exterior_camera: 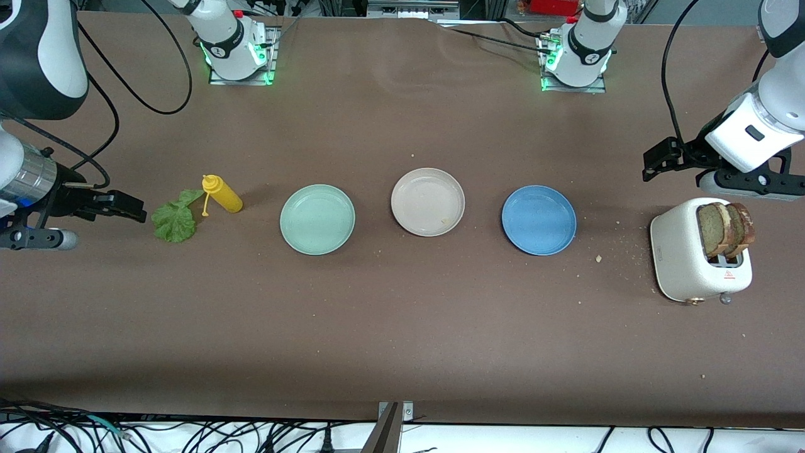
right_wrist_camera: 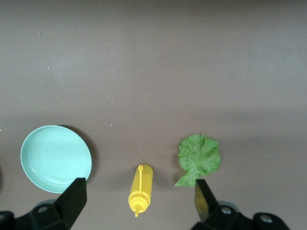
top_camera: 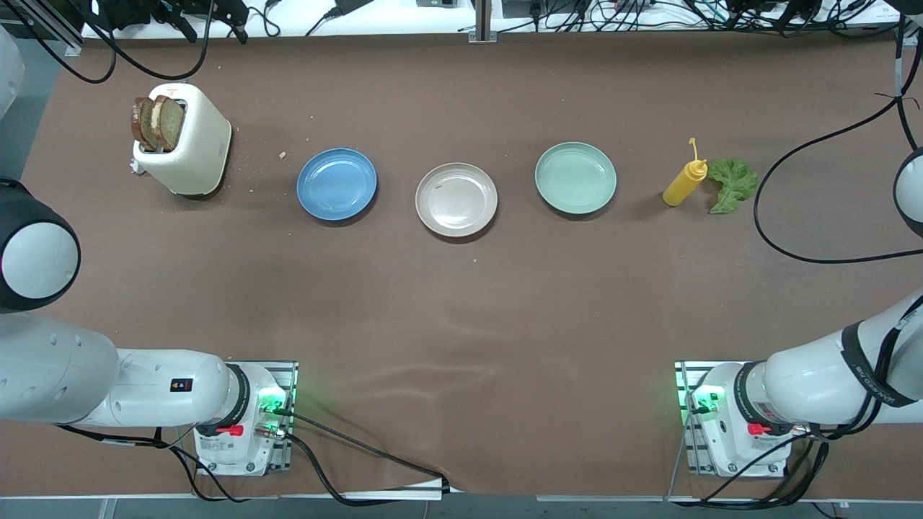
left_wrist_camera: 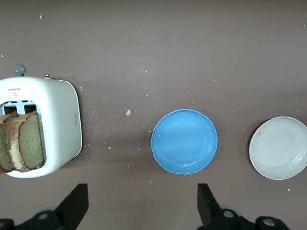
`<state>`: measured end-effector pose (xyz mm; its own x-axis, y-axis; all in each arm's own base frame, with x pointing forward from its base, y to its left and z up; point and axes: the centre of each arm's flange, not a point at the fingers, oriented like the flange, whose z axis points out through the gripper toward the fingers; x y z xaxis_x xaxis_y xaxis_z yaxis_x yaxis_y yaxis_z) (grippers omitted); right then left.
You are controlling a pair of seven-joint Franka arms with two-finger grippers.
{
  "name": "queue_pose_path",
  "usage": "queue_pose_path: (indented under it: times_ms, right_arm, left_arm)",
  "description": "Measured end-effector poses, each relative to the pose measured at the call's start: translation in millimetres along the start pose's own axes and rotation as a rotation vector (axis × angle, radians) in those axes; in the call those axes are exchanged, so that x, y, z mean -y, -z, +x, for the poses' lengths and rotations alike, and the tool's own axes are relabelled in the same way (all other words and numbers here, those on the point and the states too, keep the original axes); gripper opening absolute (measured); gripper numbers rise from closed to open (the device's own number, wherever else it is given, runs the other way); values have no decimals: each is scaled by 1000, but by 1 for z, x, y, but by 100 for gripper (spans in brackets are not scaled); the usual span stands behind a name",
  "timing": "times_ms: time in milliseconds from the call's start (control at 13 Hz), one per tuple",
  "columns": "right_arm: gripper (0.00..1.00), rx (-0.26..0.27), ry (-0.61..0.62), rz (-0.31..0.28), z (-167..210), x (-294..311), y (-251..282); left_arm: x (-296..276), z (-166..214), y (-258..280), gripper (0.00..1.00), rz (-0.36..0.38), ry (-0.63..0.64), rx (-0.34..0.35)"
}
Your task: Make sandwich in beige plate with both arms
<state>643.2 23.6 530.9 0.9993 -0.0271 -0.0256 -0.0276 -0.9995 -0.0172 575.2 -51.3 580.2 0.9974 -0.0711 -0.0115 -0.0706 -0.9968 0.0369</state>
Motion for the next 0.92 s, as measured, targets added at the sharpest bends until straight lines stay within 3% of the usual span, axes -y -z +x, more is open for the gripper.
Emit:
queue_pose_path:
  times_ms: [923]
  right_arm:
    - [100, 0, -5, 0, 0, -3, 0]
  left_arm:
    - [1, 1, -2, 100, 0, 1, 3]
